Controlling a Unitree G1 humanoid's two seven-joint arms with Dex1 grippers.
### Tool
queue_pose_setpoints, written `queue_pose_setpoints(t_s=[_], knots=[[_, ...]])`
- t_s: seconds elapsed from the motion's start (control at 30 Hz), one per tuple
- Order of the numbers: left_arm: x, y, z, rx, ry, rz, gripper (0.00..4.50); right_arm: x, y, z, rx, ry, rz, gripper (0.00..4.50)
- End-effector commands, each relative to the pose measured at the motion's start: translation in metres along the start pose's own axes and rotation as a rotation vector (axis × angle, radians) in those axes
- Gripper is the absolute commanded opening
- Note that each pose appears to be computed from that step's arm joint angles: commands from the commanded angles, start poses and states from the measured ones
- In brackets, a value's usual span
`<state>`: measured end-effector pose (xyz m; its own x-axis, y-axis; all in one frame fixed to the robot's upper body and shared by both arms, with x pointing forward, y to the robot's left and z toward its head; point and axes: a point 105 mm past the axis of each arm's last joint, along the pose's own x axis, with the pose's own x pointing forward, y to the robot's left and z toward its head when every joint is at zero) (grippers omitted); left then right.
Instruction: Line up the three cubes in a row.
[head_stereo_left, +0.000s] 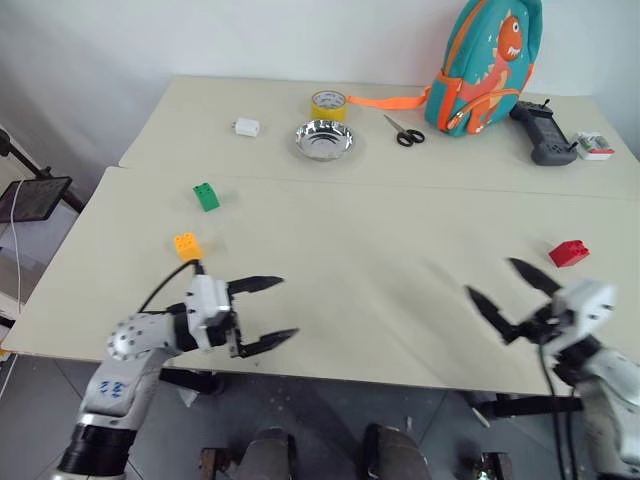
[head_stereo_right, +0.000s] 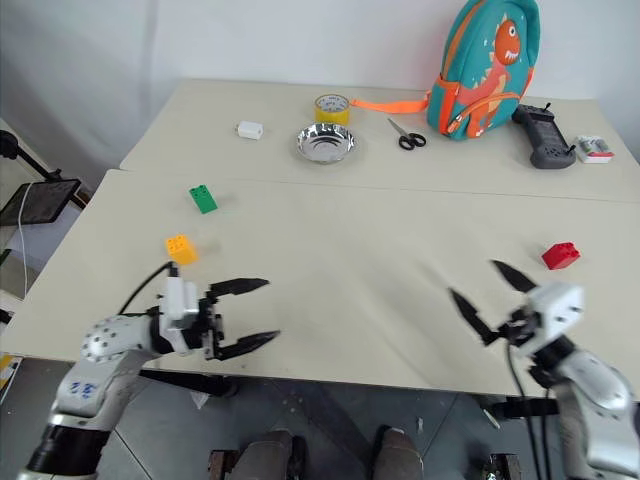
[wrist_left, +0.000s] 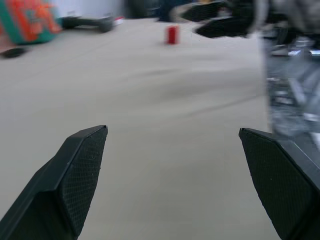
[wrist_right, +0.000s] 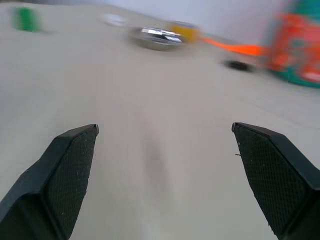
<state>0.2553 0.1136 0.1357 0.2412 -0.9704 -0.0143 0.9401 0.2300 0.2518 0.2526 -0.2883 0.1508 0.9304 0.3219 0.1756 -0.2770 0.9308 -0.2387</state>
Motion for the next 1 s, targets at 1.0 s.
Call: queue_pose_setpoints(t_s=[1.0], knots=[[0.024, 0.015, 0.015, -0.008, -0.082, -0.034, 4.48, 0.068, -0.129, -0.057, 0.133, 0.432, -0.242, 4.50]])
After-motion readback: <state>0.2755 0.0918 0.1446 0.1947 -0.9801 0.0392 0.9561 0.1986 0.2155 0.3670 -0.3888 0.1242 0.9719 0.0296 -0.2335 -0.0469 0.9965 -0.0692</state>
